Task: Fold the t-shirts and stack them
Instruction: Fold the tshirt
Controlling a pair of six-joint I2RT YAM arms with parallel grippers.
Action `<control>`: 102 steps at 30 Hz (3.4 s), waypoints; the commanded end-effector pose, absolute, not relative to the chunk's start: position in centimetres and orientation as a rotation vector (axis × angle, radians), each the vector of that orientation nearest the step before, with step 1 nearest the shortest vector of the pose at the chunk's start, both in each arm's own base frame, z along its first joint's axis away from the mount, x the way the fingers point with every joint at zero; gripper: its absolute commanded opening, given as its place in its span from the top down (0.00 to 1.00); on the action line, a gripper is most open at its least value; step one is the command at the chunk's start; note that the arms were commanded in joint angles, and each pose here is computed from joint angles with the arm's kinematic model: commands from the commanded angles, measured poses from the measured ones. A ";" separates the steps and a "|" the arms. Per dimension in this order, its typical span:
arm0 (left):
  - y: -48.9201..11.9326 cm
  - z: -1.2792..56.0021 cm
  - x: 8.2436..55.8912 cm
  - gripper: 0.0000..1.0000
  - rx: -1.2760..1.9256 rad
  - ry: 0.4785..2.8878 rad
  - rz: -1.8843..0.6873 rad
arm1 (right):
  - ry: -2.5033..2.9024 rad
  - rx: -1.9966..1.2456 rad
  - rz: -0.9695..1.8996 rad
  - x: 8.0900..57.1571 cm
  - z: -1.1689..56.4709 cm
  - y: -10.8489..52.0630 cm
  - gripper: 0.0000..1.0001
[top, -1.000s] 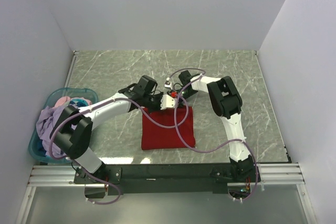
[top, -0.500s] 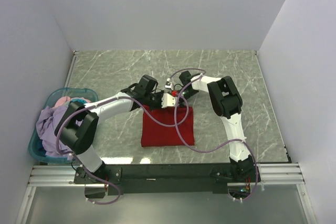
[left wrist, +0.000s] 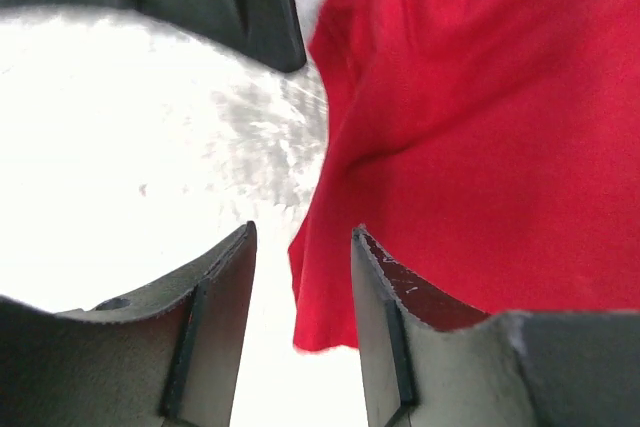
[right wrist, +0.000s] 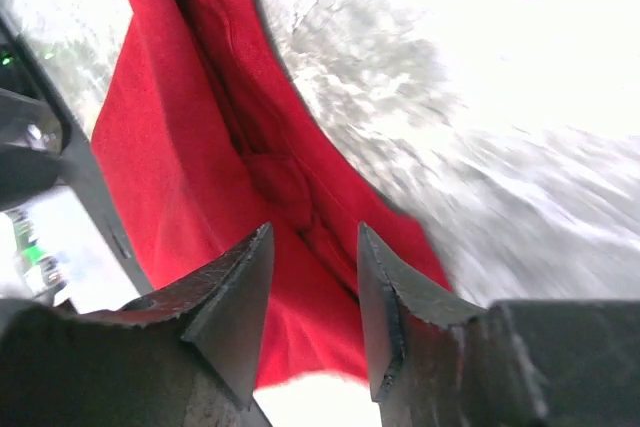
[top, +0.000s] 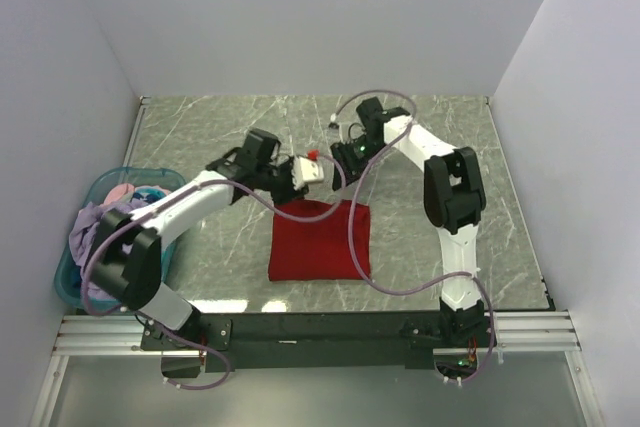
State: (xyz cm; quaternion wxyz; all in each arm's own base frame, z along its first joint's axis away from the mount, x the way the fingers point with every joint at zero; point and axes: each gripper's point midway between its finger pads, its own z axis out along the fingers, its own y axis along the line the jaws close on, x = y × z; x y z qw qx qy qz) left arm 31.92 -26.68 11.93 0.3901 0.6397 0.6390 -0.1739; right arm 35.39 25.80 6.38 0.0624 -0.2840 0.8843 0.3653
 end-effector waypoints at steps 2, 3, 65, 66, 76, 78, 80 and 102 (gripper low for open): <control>-25.2 17.6 29.8 0.50 1.407 1.759 -0.685 | 2.583 -0.866 0.929 38.0 11.9 21.9 0.53; -25.1 17.6 29.1 0.49 1.355 1.815 -0.754 | 2.581 -0.847 0.950 38.1 12.4 21.0 0.52; -20.0 6.3 34.8 0.40 0.765 2.403 -0.891 | 2.775 -0.982 0.897 30.5 5.0 19.1 0.99; -20.0 6.4 34.8 0.42 0.764 2.403 -0.895 | 2.760 -0.989 0.890 30.6 5.5 19.1 1.00; -19.9 6.4 34.6 0.81 0.764 2.392 -0.950 | 2.686 -1.004 0.782 31.4 8.5 18.4 1.00; -19.7 6.5 34.9 0.87 0.758 2.390 -0.949 | 2.677 -0.998 0.762 31.6 8.9 18.2 1.00; -19.5 6.5 35.2 0.97 0.745 2.392 -0.935 | 2.677 -0.994 0.735 31.7 9.1 17.7 1.00; -17.1 5.7 40.0 1.00 0.594 2.354 -0.818 | 2.642 -0.780 0.587 39.0 6.1 17.0 1.00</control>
